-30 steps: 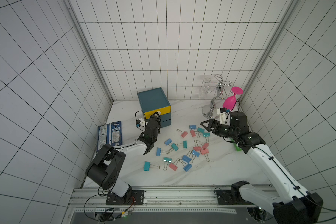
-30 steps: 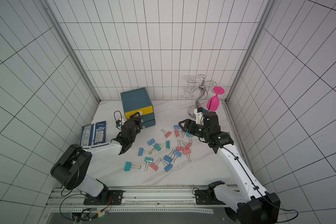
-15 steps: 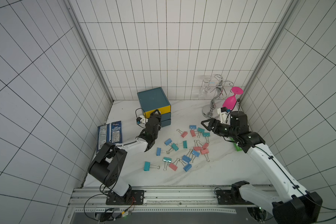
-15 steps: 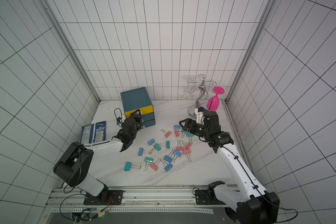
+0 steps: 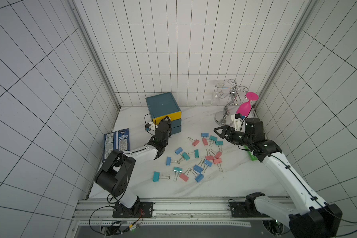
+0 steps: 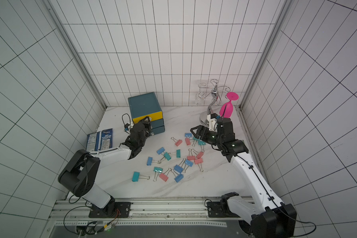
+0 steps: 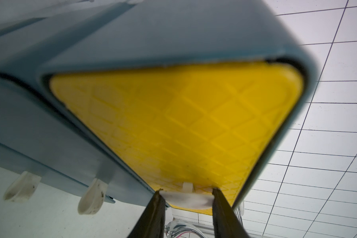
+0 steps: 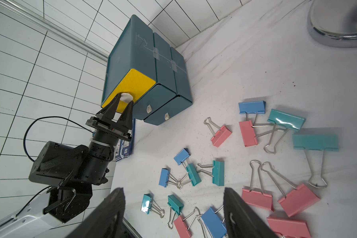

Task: Put the binder clips in the drawer according to color
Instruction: Open the drawer in the storage box.

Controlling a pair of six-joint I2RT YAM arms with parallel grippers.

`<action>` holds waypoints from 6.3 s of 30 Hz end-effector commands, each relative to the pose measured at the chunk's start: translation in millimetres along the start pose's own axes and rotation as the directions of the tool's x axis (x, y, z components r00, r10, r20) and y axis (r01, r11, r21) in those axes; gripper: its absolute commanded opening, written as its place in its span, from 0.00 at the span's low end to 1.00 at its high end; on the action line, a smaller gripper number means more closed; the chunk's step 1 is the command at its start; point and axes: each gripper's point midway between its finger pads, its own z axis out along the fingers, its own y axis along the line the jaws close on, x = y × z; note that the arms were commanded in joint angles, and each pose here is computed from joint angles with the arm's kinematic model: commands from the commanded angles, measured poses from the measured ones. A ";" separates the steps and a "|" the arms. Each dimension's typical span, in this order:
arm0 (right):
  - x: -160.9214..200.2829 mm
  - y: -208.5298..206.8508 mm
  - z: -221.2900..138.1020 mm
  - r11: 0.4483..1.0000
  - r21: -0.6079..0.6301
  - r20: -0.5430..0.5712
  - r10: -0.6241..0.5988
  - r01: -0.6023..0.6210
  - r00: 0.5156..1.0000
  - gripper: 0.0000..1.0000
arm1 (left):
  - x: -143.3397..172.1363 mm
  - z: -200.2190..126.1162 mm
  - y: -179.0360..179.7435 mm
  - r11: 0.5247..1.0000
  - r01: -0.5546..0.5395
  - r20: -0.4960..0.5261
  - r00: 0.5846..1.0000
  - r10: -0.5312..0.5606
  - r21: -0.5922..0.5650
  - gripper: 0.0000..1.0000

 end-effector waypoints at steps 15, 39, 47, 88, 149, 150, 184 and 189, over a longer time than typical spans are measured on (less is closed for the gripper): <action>-1.7 6.0 -10.7 0.999 -0.031 0.030 -0.030 0.031 0.999 0.77 | 0.5 -10.7 -18.7 1.000 -0.016 0.017 1.000 0.016 0.017 0.22; 16.8 -10.5 -1.5 1.000 -0.023 -0.009 -0.010 0.009 1.000 0.77 | 42.6 -89.2 6.9 1.000 0.020 -0.013 1.000 -0.020 -0.024 0.22; 20.1 -10.0 -1.9 1.000 -0.030 -0.020 -0.004 0.003 1.000 0.78 | 48.3 -102.4 -1.0 1.000 -0.019 -0.030 0.999 0.018 -0.018 0.31; -24.6 72.5 191.1 0.991 -0.068 -0.476 -0.136 0.118 0.869 0.80 | -94.0 -76.4 -24.3 0.694 -0.615 -0.383 0.784 0.488 -0.375 0.76; 5.3 71.2 210.0 0.983 0.023 -0.500 -0.148 0.183 0.854 0.61 | -47.4 -80.7 4.8 0.727 -0.623 -0.544 0.732 0.410 -0.290 0.44; 4.0 73.4 207.6 0.983 0.020 -0.495 -0.150 0.184 0.856 0.61 | -45.0 -81.2 2.7 0.731 -0.621 -0.544 0.732 0.411 -0.283 0.44; 5.8 66.1 163.9 0.970 0.093 -0.466 -0.158 0.226 0.871 0.79 | -65.8 -126.9 -10.3 0.720 -0.598 -0.434 0.786 0.441 -0.353 0.64; -8.4 56.9 147.3 0.968 0.113 -0.438 -0.154 0.224 0.885 0.81 | -84.6 -135.2 -34.6 0.713 -0.616 -0.375 0.781 0.500 -0.333 0.68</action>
